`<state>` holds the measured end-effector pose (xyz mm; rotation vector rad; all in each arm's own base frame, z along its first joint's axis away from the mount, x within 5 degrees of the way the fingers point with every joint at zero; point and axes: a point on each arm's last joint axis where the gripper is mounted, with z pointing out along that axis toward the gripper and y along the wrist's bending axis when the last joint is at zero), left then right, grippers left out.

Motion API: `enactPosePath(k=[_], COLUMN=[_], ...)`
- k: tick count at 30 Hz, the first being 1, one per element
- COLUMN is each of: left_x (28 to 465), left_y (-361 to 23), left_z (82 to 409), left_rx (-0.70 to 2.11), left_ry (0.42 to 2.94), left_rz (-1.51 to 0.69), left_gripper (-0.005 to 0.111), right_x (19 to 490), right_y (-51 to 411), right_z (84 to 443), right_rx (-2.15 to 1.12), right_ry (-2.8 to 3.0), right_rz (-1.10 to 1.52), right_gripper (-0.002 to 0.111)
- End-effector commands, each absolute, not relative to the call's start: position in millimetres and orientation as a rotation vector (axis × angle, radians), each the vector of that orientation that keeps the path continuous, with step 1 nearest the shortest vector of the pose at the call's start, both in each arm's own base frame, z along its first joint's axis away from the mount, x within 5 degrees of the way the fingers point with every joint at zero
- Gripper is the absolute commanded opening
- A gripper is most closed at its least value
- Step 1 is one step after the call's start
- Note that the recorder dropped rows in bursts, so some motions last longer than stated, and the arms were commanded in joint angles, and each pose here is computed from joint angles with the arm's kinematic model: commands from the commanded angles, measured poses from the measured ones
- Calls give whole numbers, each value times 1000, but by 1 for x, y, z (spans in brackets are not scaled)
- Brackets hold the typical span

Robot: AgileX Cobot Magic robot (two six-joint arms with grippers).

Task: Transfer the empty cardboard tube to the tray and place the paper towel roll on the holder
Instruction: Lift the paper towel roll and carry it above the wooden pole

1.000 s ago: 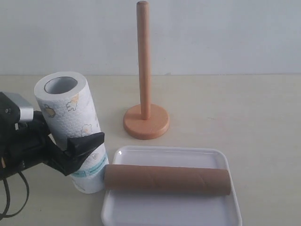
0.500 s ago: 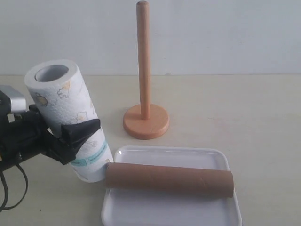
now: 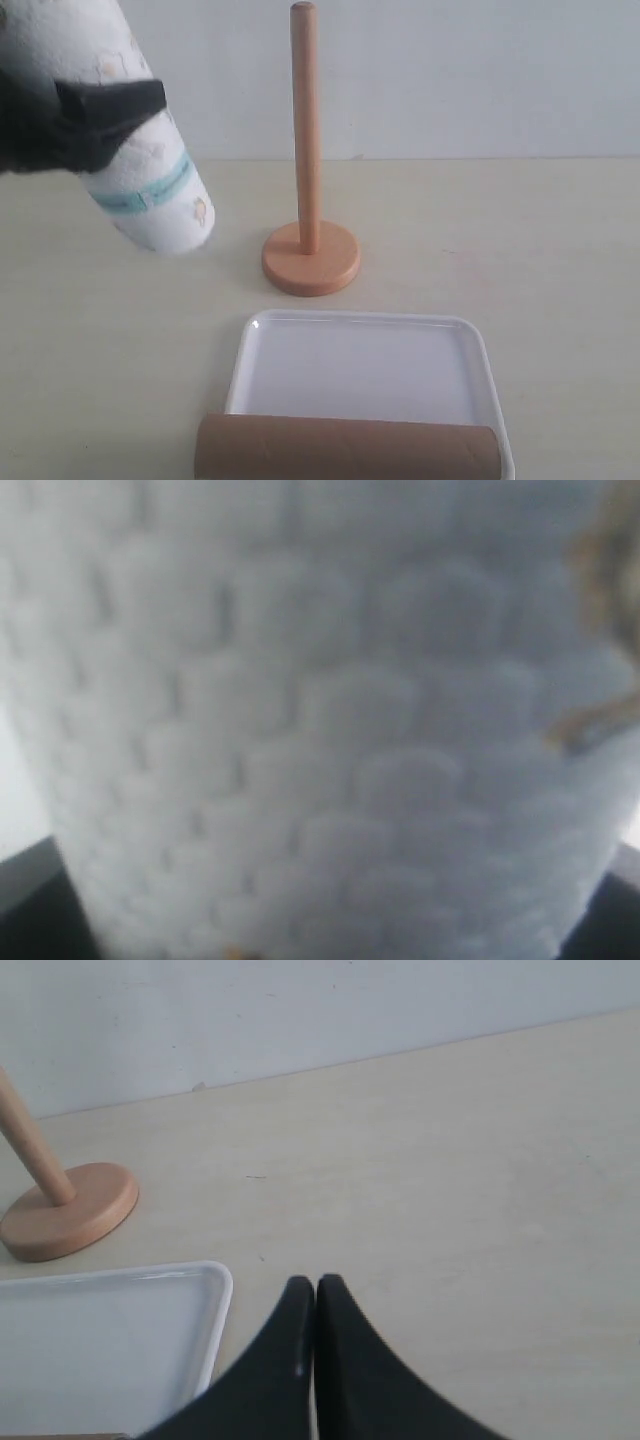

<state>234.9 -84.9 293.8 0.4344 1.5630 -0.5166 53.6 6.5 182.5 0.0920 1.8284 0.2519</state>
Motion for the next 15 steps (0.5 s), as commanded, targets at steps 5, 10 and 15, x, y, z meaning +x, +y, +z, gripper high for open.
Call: enactPosePath(k=[5, 10, 15], left_x=[239, 264, 282], left_y=[-95, -100, -107], left_z=[402, 430, 432], left_rx=[429, 398, 432], left_ry=[1283, 1229, 1206], left_rz=[-673, -711, -746], left_gripper=[4, 4, 4], right_x=[54, 54, 54], right_y=[6, 6, 6], right_z=[184, 184, 184], right_rx=[90, 88, 90], right_ry=[1814, 1814, 1814], right_rz=[250, 249, 250], right_gripper=[0, 0, 0])
